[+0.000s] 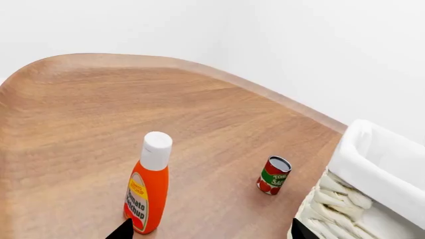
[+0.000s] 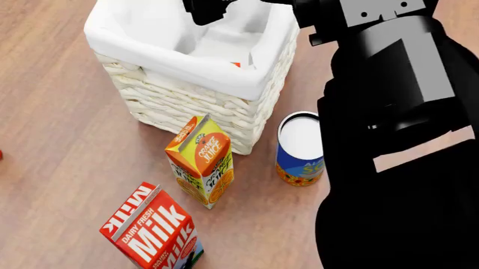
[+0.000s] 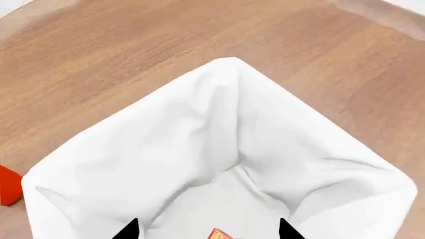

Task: Pick up the butter and put it in the basket.

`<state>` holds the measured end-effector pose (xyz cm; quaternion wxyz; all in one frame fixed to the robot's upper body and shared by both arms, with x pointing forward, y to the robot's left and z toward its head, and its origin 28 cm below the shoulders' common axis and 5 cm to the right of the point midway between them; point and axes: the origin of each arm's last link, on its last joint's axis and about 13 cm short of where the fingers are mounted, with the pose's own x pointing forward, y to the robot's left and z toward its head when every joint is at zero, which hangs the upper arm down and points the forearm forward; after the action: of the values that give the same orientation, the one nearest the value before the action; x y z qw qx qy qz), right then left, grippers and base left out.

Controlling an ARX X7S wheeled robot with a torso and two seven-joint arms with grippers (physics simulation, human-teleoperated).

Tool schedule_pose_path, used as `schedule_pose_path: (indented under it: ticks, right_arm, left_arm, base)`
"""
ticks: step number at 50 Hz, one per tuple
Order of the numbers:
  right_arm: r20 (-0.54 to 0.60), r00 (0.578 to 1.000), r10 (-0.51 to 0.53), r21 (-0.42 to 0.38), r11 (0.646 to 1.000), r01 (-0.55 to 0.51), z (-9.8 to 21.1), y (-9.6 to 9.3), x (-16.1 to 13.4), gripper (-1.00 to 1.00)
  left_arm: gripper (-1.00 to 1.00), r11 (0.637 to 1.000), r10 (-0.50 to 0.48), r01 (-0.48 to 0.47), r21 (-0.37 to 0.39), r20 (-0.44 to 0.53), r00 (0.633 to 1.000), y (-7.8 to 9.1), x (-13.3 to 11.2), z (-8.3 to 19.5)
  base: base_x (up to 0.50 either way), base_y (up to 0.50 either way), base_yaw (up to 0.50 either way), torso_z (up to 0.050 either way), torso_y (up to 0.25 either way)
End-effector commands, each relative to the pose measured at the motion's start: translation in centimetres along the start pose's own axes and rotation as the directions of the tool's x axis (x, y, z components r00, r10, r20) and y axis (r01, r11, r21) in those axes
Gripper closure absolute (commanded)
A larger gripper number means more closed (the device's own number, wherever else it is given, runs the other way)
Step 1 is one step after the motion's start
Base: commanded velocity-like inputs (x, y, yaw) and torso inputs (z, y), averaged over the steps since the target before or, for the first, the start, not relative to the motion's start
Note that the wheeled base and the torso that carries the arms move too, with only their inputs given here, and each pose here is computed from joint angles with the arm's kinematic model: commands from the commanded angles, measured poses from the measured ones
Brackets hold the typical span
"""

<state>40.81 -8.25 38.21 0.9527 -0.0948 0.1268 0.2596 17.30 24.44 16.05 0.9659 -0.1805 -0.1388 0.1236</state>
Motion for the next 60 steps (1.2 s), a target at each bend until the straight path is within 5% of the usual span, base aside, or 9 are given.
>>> schedule_pose_path:
  ticks: [1,15,34,44,49,60]
  right_arm:
    - [0.161,0.986,-0.05,-0.101,0.993,0.067,1.3,-0.5,0.0,-1.0]
    - [0.531,0.847,-0.025,-0.249,0.951,0.184,3.4,-0.5,-0.4,-1.0]
    - [0.832,0.549,-0.08,-0.264,0.814,0.517,0.7,0.8,-4.3,-1.0]
    - [0.859,0.499,-0.118,-0.259,0.739,0.621,-1.1,1.3,-6.6,-1.0]
    - [0.845,0.517,-0.139,-0.282,0.705,0.651,-2.4,1.6,-7.8,-1.0]
    - [0.859,0.462,-0.222,-0.194,0.694,0.694,-5.1,1.8,-11.5,-1.0]
  left_arm:
    - [-1.0,1.0,-0.004,0.004,0.0,0.001,1.0,0.0,0.0,0.0]
    - [-1.0,1.0,-0.013,0.013,-0.004,0.009,1.0,0.0,-0.1,0.2]
    - [-1.0,1.0,-0.026,0.026,-0.01,0.028,0.999,0.0,-0.1,0.5]
    - [-1.0,0.999,-0.041,0.041,-0.012,0.041,0.998,-0.1,-0.3,0.8]
    - [-1.0,0.998,-0.054,0.055,-0.018,0.053,0.997,-0.1,-0.5,1.2]
    - [-1.0,0.996,-0.078,0.081,-0.043,0.084,0.993,-0.1,-1.0,2.2]
  base:
    - [0.0,0.0,0.0,0.0,0.0]
    - [0.0,0.0,0.0,0.0,0.0]
    - [0.0,0.0,0.0,0.0,0.0]
    - [0.0,0.0,0.0,0.0,0.0]
    - [0.0,0.0,0.0,0.0,0.0]
    - [0.0,0.0,0.0,0.0,0.0]
